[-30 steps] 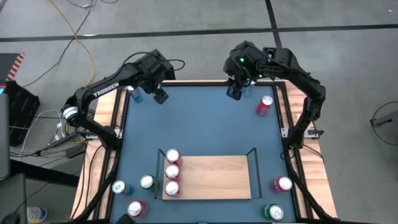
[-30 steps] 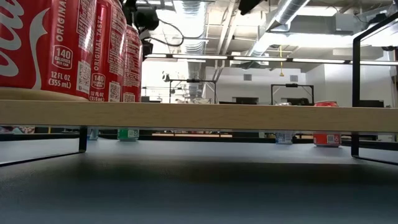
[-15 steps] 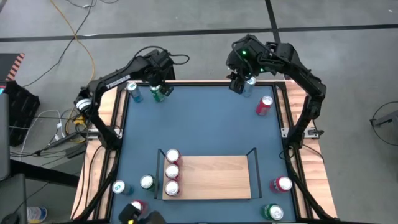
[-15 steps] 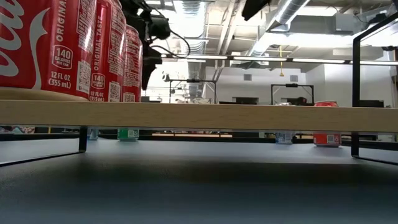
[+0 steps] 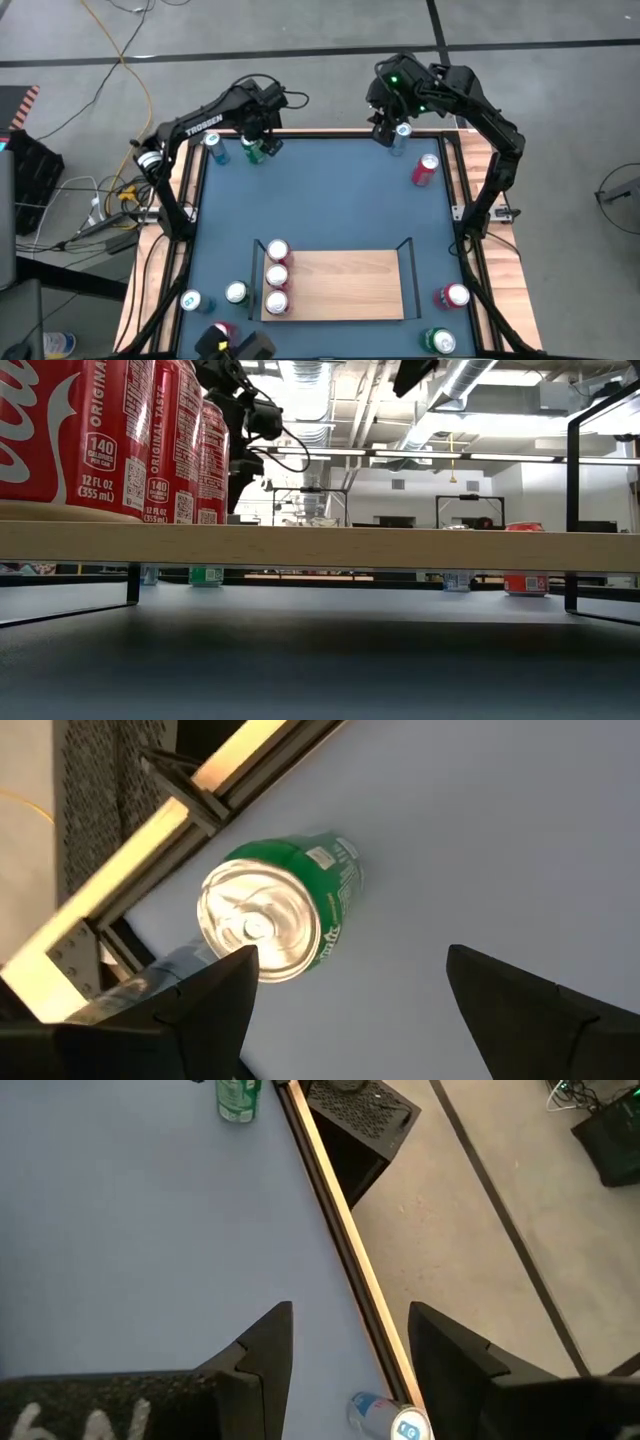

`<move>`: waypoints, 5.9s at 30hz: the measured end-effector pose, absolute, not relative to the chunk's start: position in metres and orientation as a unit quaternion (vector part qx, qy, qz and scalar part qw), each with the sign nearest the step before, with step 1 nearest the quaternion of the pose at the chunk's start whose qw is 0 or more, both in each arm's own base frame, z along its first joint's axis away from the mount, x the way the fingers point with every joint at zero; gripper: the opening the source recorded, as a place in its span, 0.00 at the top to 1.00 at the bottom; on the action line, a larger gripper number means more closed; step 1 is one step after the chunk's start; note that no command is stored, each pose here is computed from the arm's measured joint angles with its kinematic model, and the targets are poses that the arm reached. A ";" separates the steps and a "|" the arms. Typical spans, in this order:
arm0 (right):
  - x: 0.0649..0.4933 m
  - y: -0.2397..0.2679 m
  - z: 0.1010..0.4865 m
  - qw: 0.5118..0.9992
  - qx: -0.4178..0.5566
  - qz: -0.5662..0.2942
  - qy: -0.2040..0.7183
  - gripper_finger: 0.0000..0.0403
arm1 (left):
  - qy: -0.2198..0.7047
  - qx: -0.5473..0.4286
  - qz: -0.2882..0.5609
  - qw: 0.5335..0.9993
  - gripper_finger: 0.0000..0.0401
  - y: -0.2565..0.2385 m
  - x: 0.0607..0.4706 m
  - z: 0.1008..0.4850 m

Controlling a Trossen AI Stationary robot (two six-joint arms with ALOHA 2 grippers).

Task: Place canned beverage on shelf
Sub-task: Put the top left green soda can on the shelf aligned with the left red soda can

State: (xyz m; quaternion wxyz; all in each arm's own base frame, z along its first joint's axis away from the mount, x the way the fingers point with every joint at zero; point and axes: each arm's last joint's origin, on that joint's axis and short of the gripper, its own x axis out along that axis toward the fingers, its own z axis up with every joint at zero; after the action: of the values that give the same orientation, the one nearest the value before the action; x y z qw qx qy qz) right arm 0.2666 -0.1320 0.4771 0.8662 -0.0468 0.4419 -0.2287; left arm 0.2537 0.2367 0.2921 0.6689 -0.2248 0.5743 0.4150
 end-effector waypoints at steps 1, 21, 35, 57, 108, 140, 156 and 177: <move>0.267 -0.132 0.477 0.866 -0.050 -0.227 0.443 0.55 | 0.575 -0.229 0.417 0.666 0.23 0.238 0.252 0.292; 0.267 -0.132 0.477 0.866 -0.069 -0.213 0.447 0.56 | 0.553 -0.268 0.440 0.655 0.23 0.258 0.233 0.292; 0.267 -0.131 0.477 0.868 -0.070 -0.205 0.446 0.56 | 0.544 -0.285 0.444 0.653 0.23 0.265 0.226 0.292; 0.267 -0.132 0.477 0.869 -0.070 -0.205 0.445 0.56 | 0.540 -0.282 0.443 0.658 0.23 0.271 0.234 0.282; 0.260 -0.149 0.479 0.868 -0.066 -0.231 0.436 0.56 | 0.571 -0.314 0.433 0.622 0.23 0.275 0.233 0.261; 0.260 -0.149 0.479 0.867 -0.070 -0.230 0.437 0.56 | 0.597 -0.330 0.414 0.603 0.42 0.257 0.242 0.263; 0.260 -0.149 0.479 0.871 -0.065 -0.218 0.436 0.56 | 0.570 -0.300 0.433 0.630 0.27 0.262 0.250 0.262; 0.260 -0.148 0.478 0.869 -0.061 -0.217 0.440 0.56 | 0.594 -0.274 0.426 0.625 0.29 0.261 0.245 0.247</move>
State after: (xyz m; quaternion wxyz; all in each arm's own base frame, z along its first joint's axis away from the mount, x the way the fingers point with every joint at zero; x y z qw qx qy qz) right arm 0.2596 -0.1483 0.4781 0.8695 -0.0608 0.4397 -0.2168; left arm 0.2448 0.2613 0.2465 0.6251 -0.2736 0.5941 0.4259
